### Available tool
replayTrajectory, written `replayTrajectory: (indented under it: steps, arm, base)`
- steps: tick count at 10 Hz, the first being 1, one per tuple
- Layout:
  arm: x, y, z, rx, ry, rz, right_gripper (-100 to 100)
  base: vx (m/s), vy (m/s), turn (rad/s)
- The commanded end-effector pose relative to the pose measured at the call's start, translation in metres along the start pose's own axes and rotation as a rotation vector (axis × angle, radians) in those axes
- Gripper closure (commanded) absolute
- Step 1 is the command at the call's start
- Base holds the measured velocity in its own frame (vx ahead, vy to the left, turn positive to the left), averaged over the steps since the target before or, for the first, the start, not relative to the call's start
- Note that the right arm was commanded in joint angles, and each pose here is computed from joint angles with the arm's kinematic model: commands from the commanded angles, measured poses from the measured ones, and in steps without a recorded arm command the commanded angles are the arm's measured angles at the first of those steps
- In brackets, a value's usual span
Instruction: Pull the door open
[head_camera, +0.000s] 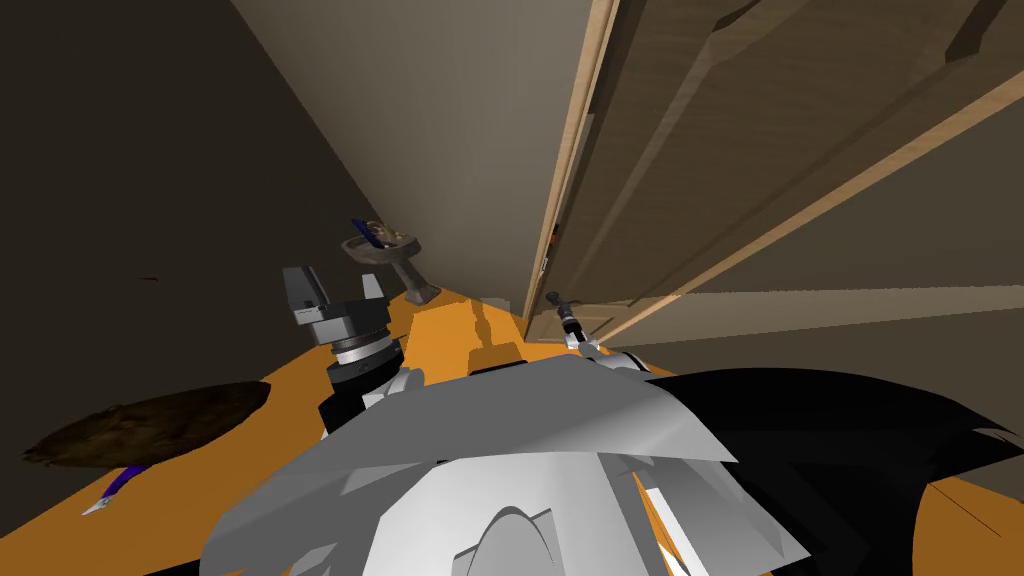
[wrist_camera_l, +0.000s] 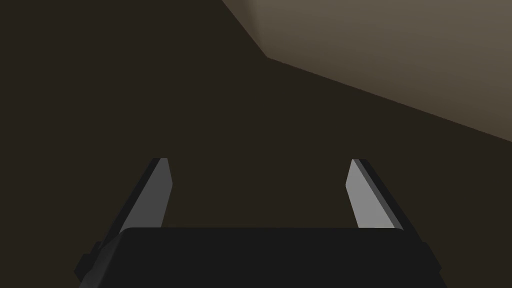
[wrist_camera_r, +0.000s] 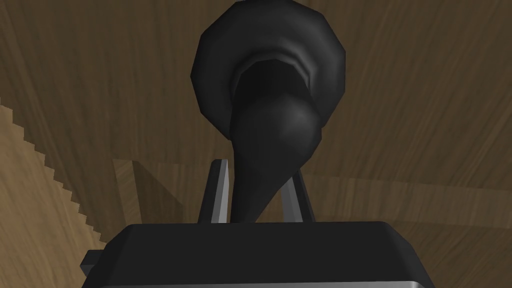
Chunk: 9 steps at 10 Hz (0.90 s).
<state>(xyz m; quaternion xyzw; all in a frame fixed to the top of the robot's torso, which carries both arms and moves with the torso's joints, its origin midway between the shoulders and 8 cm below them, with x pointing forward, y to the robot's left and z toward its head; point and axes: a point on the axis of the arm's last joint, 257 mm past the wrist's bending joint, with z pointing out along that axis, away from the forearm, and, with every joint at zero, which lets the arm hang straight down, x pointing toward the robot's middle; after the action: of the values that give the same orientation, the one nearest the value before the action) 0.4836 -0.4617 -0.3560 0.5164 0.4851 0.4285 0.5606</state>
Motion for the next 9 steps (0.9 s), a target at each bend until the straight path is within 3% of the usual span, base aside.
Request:
replayTrajectory:
  steps: [1,2,6,9]
  arm:
    - [0.004,0.002,-0.0006,-0.007,0.025,0.0,100]
    - [0.002,0.001,0.0001,-0.003,0.015,0.0,100]
    - [0.015,0.0,-0.0002,-0.004,0.053,0.001,100]
    - [0.029,0.003,0.0018,-0.012,0.098,0.0,100]
  base:
    - [-0.274,-0.034,0.084]
    - [-0.12,-0.009,0.015]
    - [-0.22,-0.056,0.097]
    - [-0.206,-0.124,0.152]
